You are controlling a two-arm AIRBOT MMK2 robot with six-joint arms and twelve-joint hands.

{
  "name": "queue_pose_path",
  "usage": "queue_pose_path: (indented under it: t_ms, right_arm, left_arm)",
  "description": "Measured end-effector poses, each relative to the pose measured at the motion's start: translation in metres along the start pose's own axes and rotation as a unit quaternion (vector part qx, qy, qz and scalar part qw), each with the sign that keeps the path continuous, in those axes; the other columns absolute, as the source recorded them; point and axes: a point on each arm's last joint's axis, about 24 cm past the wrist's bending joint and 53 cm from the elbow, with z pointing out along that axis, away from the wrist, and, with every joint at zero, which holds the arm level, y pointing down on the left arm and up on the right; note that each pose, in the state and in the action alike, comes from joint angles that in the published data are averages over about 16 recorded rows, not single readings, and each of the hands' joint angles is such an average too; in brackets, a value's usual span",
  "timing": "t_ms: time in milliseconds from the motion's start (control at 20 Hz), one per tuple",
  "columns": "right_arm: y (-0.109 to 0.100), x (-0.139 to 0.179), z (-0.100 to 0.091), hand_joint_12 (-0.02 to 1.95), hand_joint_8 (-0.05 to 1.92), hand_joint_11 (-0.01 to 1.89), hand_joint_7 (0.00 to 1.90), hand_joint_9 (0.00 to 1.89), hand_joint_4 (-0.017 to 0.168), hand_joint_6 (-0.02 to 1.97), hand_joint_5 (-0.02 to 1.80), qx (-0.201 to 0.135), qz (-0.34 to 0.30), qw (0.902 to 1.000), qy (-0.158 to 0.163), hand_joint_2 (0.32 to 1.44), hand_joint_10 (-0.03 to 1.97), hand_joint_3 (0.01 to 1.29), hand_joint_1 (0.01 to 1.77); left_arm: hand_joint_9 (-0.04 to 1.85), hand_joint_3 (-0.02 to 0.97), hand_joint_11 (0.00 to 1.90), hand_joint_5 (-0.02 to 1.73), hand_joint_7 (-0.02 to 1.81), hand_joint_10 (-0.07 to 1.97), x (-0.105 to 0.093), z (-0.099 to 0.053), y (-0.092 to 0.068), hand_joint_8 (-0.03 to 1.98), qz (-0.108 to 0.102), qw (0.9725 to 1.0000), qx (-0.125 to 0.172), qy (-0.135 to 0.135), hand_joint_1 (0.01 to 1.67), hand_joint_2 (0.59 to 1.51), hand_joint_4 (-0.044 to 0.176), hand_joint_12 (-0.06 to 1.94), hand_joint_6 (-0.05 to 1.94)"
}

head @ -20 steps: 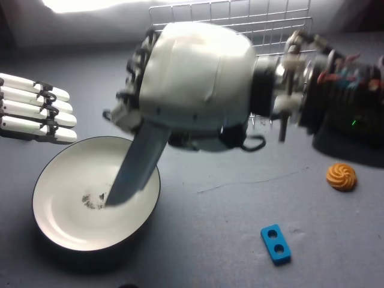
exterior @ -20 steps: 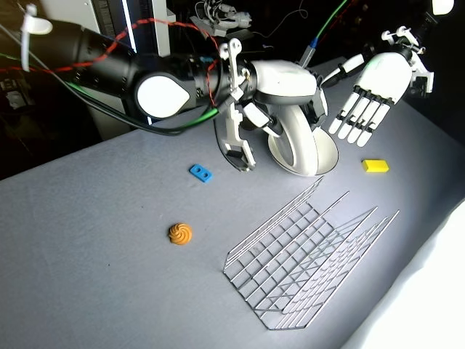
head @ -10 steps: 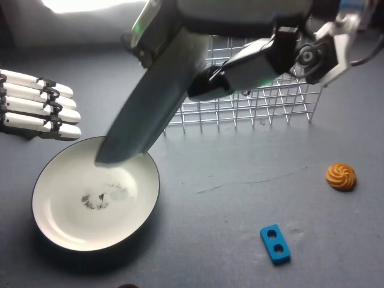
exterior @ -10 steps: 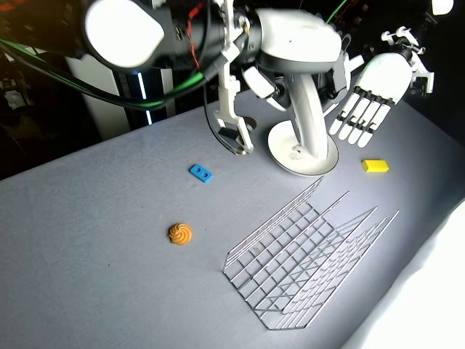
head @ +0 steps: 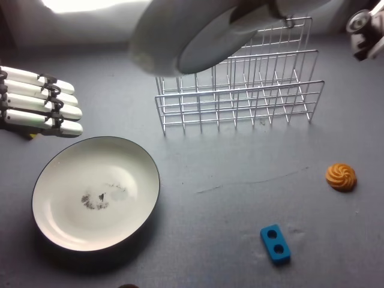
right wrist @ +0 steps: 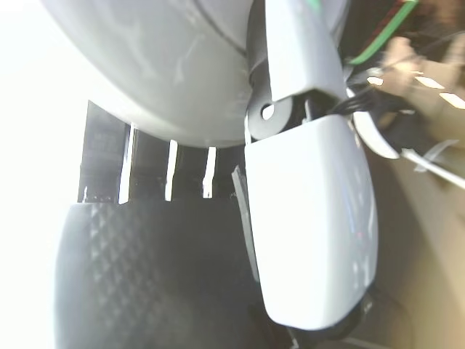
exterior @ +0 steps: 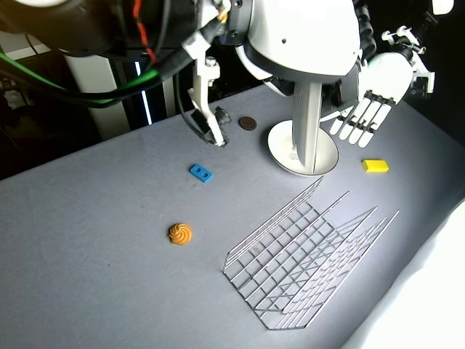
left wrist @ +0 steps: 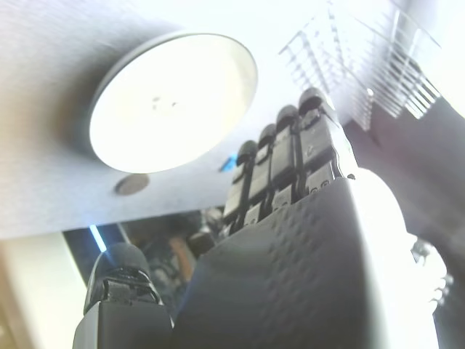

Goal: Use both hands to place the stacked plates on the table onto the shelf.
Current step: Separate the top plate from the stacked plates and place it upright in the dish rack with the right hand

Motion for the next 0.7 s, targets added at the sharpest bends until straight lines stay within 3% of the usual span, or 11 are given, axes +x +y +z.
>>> queue_pose_path:
  t_ms: [350,700]
  right_arm:
    - [-0.026,-0.038,-0.012,1.23,0.73,0.91,1.11,1.1,-0.003,0.96,0.92,0.041,0.055,0.997,-0.036,0.95,0.87,0.01,1.35]
    - [-0.048,-0.05,-0.018,1.29,0.76,0.89,1.09,1.05,-0.005,0.93,0.92,0.057,0.107,0.9924,-0.023,0.97,1.03,0.01,1.36]
  left_arm:
    - [0.02,0.02,0.02,0.02,0.02,0.01,0.006,0.003,-0.001,-0.02,-0.001,1.0,0.0,0.009,0.02,1.066,0.006,-0.02,0.01]
    - [0.02,0.02,0.02,0.02,0.02,0.01,0.02,0.007,-0.002,-0.02,-0.005,0.9996,-0.002,0.029,0.02,1.064,0.007,-0.02,0.01]
